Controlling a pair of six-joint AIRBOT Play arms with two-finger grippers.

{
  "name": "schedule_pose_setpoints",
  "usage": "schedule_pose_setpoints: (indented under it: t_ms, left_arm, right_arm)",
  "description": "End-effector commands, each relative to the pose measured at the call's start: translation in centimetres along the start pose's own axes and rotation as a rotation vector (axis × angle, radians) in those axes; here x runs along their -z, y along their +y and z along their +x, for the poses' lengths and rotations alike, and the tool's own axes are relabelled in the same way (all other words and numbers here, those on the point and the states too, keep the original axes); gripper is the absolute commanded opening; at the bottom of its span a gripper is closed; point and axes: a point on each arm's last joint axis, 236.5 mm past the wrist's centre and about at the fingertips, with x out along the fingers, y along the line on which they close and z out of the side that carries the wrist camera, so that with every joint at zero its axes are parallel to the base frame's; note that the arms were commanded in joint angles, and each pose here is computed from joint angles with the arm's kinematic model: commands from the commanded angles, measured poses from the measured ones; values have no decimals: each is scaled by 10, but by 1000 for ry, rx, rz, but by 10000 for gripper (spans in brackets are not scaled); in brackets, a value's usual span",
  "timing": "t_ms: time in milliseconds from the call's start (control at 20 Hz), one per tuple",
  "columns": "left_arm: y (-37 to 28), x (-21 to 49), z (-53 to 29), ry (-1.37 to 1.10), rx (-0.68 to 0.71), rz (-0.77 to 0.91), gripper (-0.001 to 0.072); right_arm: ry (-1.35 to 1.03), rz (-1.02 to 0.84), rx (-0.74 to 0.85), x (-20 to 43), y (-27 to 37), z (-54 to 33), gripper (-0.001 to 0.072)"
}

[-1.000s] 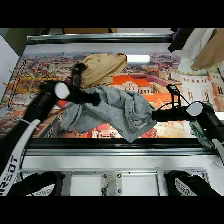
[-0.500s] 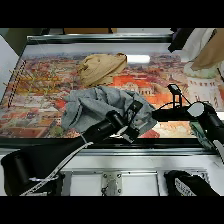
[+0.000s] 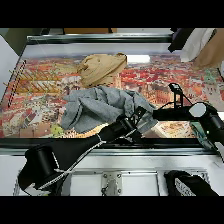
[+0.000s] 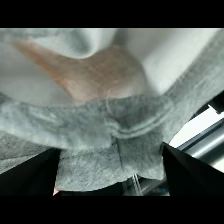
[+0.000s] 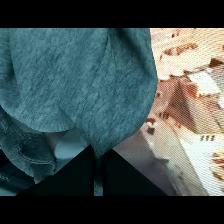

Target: Fold the clothes and pants, and hang the long-sleeved shirts on hangers.

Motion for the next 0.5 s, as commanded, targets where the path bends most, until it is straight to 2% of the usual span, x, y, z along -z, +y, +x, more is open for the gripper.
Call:
schedule_pose_setpoints:
  t_ms: [0, 50, 100, 150, 300, 450]
  left_arm:
    - [2, 0, 7, -6, 1, -40, 673]
    - [3, 3, 10, 1, -3, -54, 600]
    - [8, 8, 11, 19, -13, -64, 295]
    - [16, 10, 9, 34, -25, -77, 31]
    - [48, -11, -22, -18, -29, -151, 16]
    - [78, -33, -73, -114, -17, -222, 16]
  right_arm:
    - [-1, -1, 0, 0, 0, 0, 21]
    - [-1, -1, -1, 0, 0, 0, 21]
    - [2, -1, -1, 0, 1, 0, 21]
    - [7, -1, -2, 2, 1, 0, 21]
    - [39, -29, 40, 9, -10, -1, 21]
    - [59, -26, 154, 14, -37, -4, 21]
